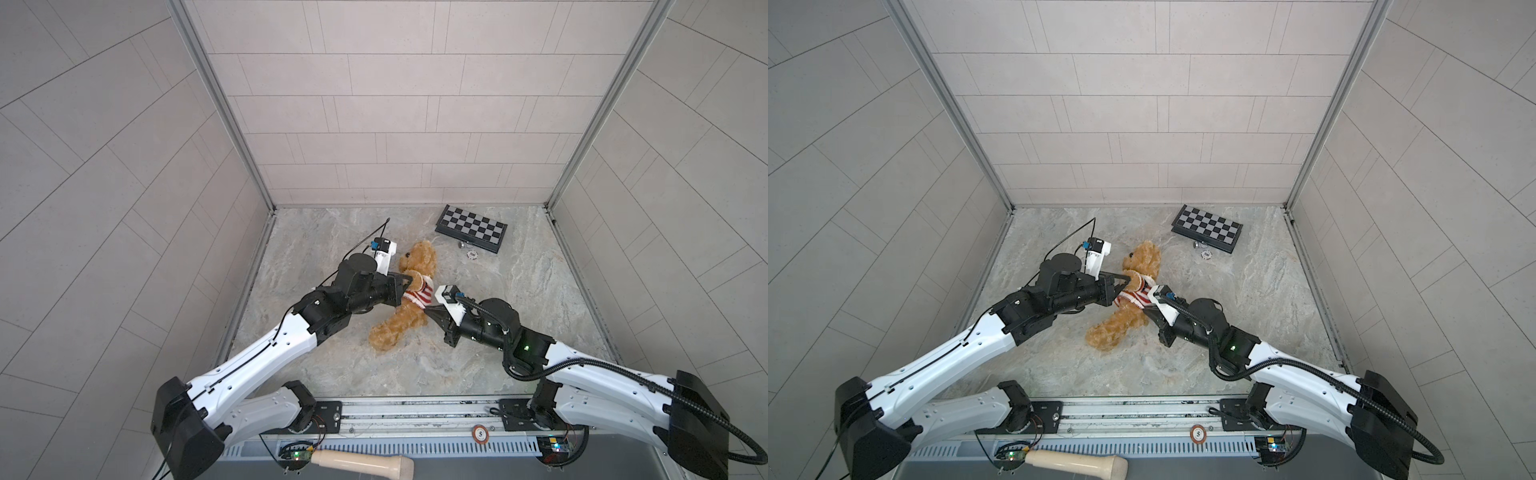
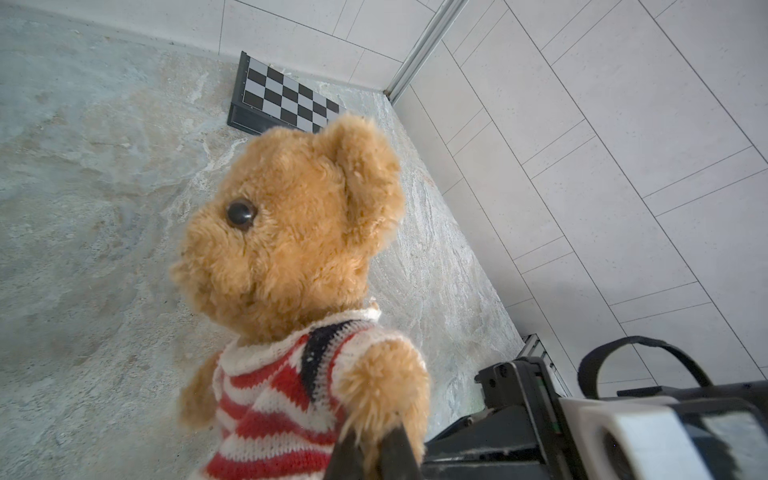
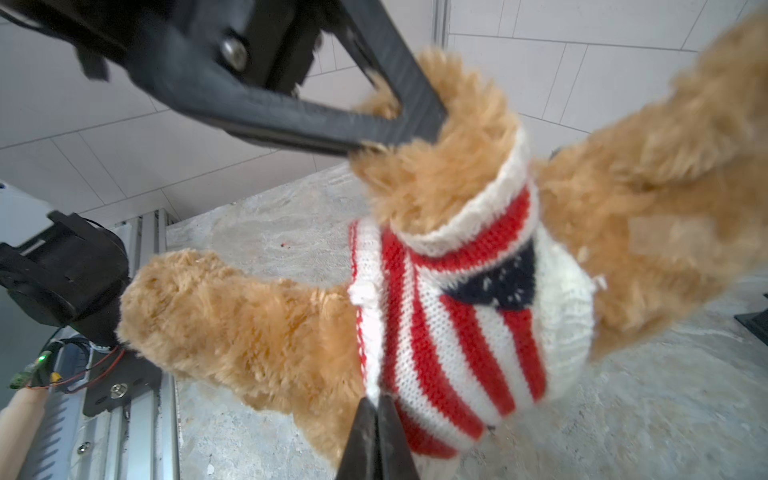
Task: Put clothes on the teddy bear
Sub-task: 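Pull the sweater over the bear's arm with the right gripper while the left holds, then lower the bear onto its back with both grippers holding its arms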
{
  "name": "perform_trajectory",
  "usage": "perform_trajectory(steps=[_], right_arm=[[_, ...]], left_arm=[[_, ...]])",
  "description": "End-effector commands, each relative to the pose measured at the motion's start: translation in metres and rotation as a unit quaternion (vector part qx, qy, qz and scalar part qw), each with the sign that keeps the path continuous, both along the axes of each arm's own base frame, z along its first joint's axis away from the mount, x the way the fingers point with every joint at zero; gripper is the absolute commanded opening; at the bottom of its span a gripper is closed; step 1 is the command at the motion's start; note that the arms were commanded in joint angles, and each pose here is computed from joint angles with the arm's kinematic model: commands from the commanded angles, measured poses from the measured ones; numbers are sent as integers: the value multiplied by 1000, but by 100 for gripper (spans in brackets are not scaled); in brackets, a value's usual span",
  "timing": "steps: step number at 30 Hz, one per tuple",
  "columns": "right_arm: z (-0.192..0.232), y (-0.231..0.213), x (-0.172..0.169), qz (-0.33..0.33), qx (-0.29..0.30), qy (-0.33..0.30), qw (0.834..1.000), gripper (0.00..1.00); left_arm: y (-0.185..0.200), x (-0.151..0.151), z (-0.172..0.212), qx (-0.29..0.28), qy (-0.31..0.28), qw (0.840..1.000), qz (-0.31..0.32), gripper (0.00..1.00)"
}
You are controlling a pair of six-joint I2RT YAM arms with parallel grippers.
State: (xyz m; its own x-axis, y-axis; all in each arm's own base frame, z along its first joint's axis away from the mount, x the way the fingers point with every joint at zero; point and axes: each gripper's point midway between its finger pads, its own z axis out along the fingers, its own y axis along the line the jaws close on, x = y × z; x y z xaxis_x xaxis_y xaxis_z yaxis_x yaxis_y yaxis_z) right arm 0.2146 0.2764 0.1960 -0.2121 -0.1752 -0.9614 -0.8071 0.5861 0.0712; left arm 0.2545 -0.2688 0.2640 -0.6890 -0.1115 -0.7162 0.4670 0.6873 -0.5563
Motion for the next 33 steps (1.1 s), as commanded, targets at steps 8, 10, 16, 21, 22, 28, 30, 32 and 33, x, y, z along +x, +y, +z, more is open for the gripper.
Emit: perform_trajectory(steps=[8, 10, 16, 21, 22, 28, 30, 32, 33], right_arm=[[-16, -19, 11, -49, -56, -18, 997, 8], [4, -21, 11, -55, -36, -35, 997, 16], [39, -23, 11, -57, -34, -41, 997, 28], [63, -17, 18, -65, 3, -60, 996, 42], [66, -12, 20, -63, 7, -63, 996, 42], [78, 7, 38, -67, 23, -77, 994, 37], [76, 10, 43, -68, 18, -78, 994, 37], [72, 12, 45, -67, 7, -79, 995, 38], [69, 12, 46, -67, 1, -79, 995, 39]], left_arm=[[0, 4, 32, -23, -28, 999, 7, 0], [3, 5, 26, -9, -25, 1000, 13, 0], [5, 9, 18, -1, -20, 999, 26, 0], [7, 12, 9, 17, -15, 999, 33, 0], [8, 13, 8, 19, -13, 999, 35, 0], [5, 8, 7, 13, -12, 1000, 21, 0], [3, 3, 9, 11, -15, 1000, 7, 0], [2, -3, 10, 13, -20, 1000, -13, 0], [3, -6, 8, 21, -21, 999, -21, 0]])
